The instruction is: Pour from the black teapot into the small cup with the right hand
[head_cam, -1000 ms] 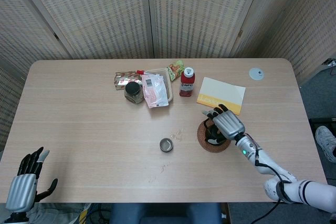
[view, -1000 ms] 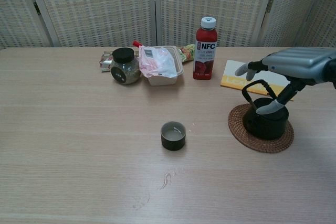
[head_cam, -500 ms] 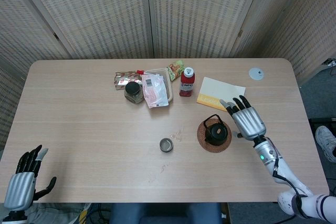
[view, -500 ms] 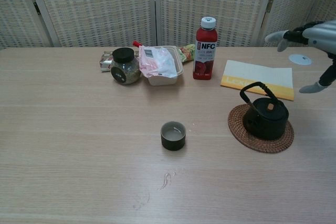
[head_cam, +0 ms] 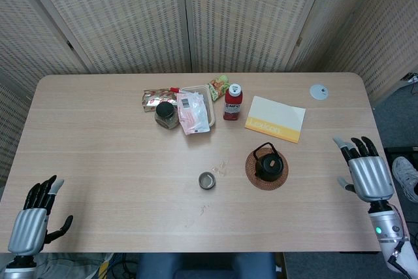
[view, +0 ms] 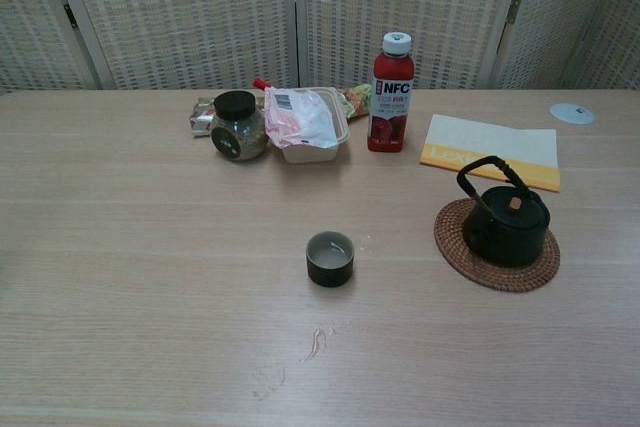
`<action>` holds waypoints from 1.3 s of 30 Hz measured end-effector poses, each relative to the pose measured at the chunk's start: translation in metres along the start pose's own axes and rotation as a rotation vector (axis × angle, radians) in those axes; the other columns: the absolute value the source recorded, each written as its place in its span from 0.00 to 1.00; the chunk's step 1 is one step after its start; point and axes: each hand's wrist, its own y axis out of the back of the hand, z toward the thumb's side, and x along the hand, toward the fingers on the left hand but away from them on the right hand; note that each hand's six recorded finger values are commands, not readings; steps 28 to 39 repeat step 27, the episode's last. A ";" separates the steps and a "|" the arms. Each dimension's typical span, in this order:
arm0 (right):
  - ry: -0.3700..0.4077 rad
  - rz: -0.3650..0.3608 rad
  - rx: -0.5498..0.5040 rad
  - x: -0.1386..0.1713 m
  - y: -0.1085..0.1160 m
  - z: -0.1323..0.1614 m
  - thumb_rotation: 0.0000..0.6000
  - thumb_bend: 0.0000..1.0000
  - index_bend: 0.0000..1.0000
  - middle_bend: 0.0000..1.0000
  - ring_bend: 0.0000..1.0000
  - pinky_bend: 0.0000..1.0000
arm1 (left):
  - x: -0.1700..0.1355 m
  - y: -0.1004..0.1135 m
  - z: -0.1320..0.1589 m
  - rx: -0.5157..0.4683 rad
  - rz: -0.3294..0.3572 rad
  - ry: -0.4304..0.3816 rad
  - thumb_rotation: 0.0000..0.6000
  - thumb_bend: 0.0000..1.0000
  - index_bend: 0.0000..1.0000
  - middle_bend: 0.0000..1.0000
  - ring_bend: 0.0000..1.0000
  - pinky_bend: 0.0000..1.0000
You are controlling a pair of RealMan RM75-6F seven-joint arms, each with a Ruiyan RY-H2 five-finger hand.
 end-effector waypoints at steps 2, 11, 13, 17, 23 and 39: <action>-0.026 -0.011 -0.012 0.012 0.001 -0.009 1.00 0.02 0.17 0.29 0.17 0.14 | 0.002 0.000 0.001 0.000 0.002 -0.004 1.00 0.33 0.00 0.00 0.00 0.00; -0.078 -0.041 -0.104 0.049 -0.003 -0.026 1.00 0.01 0.17 0.29 0.17 0.14 | 0.009 -0.001 0.008 0.003 -0.002 -0.021 1.00 0.33 0.00 0.00 0.00 0.00; -0.072 -0.046 -0.146 0.052 -0.004 -0.025 1.00 0.00 0.17 0.27 0.16 0.14 | 0.009 -0.001 0.009 0.002 -0.002 -0.022 1.00 0.33 0.00 0.00 0.00 0.00; -0.059 -0.044 -0.246 0.055 -0.007 -0.021 1.00 0.00 0.17 0.27 0.16 0.14 | 0.010 -0.002 0.010 0.004 -0.006 -0.023 1.00 0.32 0.00 0.00 0.00 0.00; -0.045 -0.031 -0.312 0.059 -0.012 -0.018 1.00 0.00 0.17 0.26 0.15 0.13 | 0.012 -0.003 0.011 0.004 -0.007 -0.025 1.00 0.33 0.00 0.00 0.00 0.00; -0.056 -0.017 -0.366 0.063 -0.016 -0.020 1.00 0.00 0.17 0.26 0.14 0.13 | 0.013 -0.003 0.013 0.001 -0.004 -0.030 1.00 0.33 0.00 0.00 0.00 0.00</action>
